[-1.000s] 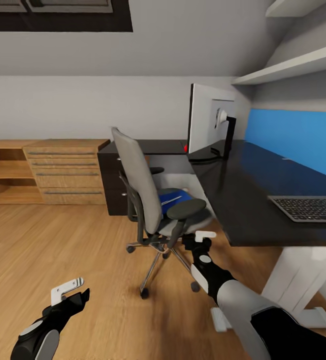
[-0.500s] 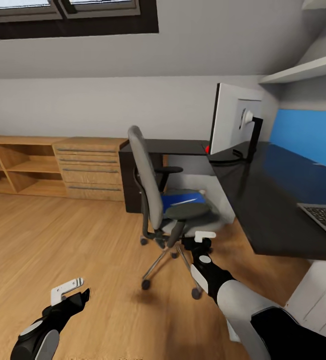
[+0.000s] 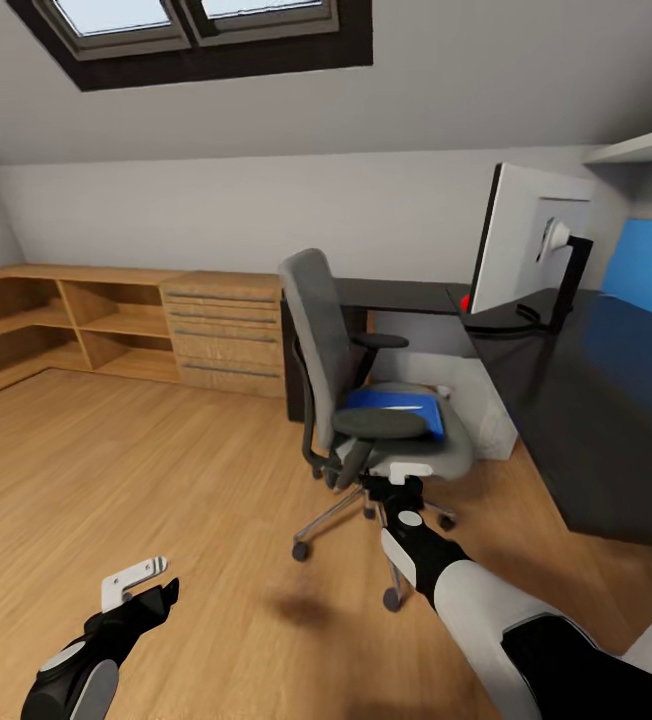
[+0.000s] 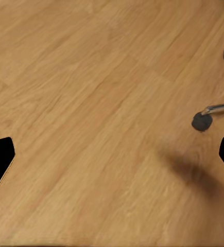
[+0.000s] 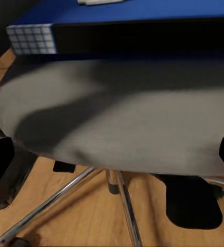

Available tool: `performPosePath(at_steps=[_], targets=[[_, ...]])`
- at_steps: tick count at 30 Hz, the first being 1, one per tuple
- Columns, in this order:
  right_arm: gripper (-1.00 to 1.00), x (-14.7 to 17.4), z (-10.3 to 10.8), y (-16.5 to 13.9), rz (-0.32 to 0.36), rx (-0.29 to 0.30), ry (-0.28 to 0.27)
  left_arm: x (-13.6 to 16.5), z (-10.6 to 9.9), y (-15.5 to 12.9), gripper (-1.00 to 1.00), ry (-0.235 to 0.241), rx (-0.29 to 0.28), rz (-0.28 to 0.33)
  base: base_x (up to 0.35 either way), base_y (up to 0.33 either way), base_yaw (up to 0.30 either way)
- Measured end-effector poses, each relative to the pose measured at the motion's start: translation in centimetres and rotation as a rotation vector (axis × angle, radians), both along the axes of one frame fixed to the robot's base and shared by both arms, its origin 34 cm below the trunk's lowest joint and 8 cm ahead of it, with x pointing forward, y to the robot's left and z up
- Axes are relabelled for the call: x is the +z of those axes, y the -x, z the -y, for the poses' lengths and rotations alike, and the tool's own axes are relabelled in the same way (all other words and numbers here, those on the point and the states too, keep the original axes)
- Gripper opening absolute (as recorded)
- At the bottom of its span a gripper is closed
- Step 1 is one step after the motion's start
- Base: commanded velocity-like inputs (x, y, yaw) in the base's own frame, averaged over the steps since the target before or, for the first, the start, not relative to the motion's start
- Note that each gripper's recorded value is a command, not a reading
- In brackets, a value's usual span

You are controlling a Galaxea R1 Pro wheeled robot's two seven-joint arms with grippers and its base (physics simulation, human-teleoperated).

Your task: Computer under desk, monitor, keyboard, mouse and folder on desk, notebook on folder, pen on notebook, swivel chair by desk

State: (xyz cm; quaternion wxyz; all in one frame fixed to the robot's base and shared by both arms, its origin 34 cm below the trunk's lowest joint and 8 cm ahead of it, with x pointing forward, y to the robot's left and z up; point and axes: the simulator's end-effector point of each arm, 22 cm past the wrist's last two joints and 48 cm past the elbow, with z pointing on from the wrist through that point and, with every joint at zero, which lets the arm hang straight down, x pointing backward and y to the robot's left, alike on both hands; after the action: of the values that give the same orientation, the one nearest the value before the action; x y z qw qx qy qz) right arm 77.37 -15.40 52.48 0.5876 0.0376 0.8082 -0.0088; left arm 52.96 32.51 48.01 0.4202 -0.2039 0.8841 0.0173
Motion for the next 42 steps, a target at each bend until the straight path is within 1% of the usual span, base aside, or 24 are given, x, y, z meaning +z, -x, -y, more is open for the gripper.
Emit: performPosePath(at_steps=[26, 35, 42], targets=[[1.00, 0.03, 0.01, -0.02, 0.000, -0.001, -0.002, -0.02, 0.01, 0.00, 1.00, 0.000, -0.001, -0.001, 0.000, 0.000, 0.259], [1.00, 0.03, 0.00, -0.02, 0.000, -0.001, -0.004, -0.02, 0.14, -0.02, 1.00, 0.000, -0.003, 0.000, 0.000, 0.000, 0.027], [1.00, 0.35, 0.00, -0.04, 0.005, -0.001, -0.004, 0.20, 0.16, -0.08, 1.00, 0.000, -0.004, 0.006, -0.033, 0.000, -0.149]])
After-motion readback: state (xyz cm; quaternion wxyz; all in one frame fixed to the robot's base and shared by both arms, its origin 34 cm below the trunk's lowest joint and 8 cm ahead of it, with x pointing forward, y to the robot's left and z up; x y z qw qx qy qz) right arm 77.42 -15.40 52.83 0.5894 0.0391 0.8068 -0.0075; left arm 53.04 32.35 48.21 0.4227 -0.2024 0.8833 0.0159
